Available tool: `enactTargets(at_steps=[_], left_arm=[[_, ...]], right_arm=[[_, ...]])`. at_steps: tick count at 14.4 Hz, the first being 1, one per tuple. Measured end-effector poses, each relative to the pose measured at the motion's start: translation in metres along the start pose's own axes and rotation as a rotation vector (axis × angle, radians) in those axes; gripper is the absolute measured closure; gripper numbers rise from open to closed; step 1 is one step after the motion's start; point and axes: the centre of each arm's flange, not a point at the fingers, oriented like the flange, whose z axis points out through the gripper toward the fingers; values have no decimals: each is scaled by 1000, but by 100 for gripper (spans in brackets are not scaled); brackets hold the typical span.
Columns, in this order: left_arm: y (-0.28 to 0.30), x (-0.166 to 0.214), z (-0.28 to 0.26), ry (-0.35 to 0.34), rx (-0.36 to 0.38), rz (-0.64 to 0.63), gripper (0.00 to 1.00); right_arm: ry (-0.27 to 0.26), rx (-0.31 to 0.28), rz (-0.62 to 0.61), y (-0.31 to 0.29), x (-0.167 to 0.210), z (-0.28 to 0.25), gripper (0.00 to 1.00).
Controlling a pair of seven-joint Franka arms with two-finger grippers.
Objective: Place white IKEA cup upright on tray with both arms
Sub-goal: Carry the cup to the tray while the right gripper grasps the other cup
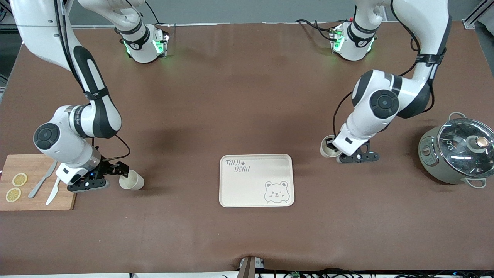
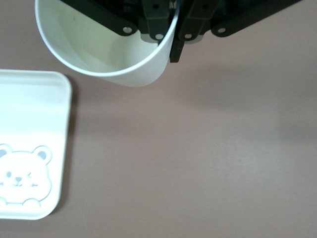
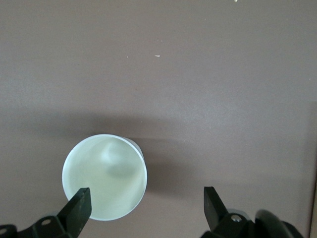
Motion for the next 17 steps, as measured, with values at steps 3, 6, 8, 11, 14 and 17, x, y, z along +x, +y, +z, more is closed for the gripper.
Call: enactTargets(at_steps=[3,6,8,11,14,17], left_arm=[[54,12,7,-26,-1,-74,96],[113,15,28,-34,-11,-125,96],[134,17,46,-29,1,-144,96],[147,23,61,-9,5,-172,96],[155,31,62,47,-51,-204,96],[164,33,73,101,-79,-227,96]], right_arm=[[21,-7,0,1,1,13,0],[24,-10,-3,-1,-1,31,0],[16,-9,-5,-3,-2,37,0],[17,-11,-6,-3,-3,45,0],[16,-12,-7,-3,-5,55,0],[15,-12,-7,-3,-5,57,0]])
